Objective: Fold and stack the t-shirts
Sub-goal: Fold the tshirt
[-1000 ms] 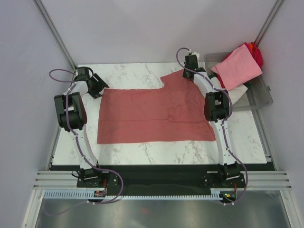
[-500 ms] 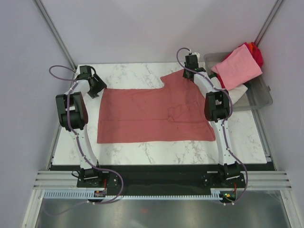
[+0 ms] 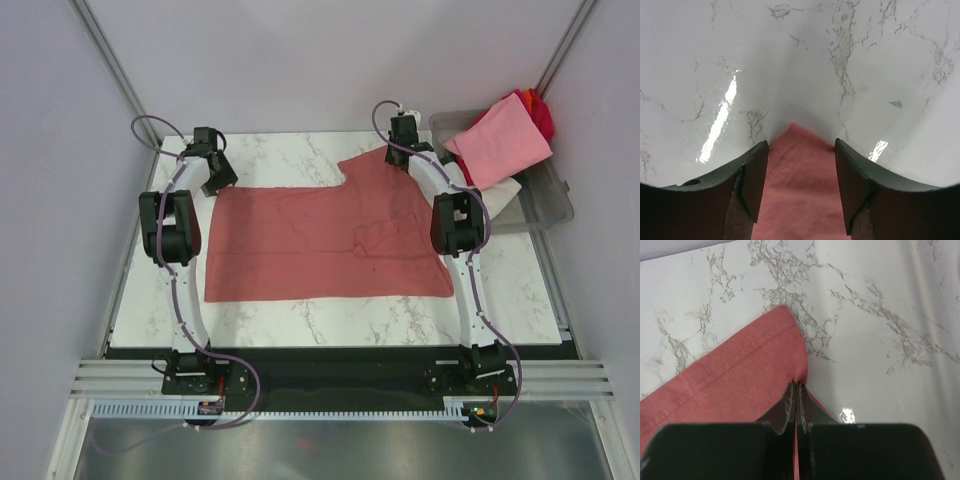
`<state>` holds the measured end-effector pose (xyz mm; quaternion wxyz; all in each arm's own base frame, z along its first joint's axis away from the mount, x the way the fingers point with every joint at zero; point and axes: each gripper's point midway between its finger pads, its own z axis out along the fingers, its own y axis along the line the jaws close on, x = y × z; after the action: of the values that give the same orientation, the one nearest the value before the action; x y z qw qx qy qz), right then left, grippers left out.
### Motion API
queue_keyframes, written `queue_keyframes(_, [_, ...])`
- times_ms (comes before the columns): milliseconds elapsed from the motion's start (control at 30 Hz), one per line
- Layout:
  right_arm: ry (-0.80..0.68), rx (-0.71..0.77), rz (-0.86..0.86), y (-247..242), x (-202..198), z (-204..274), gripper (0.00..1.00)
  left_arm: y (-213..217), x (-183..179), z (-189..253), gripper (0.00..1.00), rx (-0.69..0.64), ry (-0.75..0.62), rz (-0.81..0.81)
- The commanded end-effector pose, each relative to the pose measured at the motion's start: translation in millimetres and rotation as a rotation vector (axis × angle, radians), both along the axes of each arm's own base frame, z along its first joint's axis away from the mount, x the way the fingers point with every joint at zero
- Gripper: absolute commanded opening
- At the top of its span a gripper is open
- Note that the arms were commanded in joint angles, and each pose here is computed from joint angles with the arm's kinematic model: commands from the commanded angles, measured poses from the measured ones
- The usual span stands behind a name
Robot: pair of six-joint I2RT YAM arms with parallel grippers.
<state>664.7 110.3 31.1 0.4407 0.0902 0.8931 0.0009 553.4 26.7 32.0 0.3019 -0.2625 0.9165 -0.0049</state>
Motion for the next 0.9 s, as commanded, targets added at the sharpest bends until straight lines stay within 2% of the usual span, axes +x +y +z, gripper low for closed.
queue_keyframes(0, [-0.021,0.018,0.007,0.0,-1.9,26.5,0.0,15.9,-1.5,-0.7,0.63,0.101,0.056,-0.001])
queue_keyframes(67, [-0.021,0.019,0.006,-0.8,-1.9,26.9,0.0,15.7,-1.0,-1.2,0.6,0.104,0.076,-0.003])
queue_keyframes(167, [-0.022,0.022,0.007,-0.5,-1.9,27.4,0.0,15.6,-0.7,-6.9,0.52,0.108,0.103,-0.01])
queue_keyframes(267, [-0.021,0.024,0.005,-1.3,-2.4,27.9,0.0,17.5,-0.2,-9.0,0.37,0.118,0.114,-0.006])
queue_keyframes(300, [-0.025,0.021,0.001,-3.9,-1.8,30.5,0.0,16.6,0.1,-7.6,0.29,0.125,0.112,-0.004])
queue_keyframes(367, [-0.021,0.02,0.001,-3.3,-3.0,29.7,0.0,17.0,1.6,-3.1,0.06,0.159,0.107,-0.001])
queue_keyframes(400, [-0.024,0.019,0.002,-3.5,-3.4,33.5,0.0,16.9,1.5,-0.5,0.02,0.167,0.106,0.002])
queue_keyframes(600, [-0.065,-0.024,-0.029,-15.5,-10.6,72.3,0.0,15.9,-2.2,12.5,0.02,0.171,0.091,0.015])
queue_keyframes(800, [-0.063,-0.021,-0.027,-18.0,-25.5,89.4,0.0,16.1,-3.7,20.4,0.02,0.179,0.081,0.011])
queue_keyframes(867, [-0.048,-0.023,-0.028,-19.0,-30.8,85.5,0.0,-3.9,-3.0,22.9,0.02,0.19,0.074,-0.023])
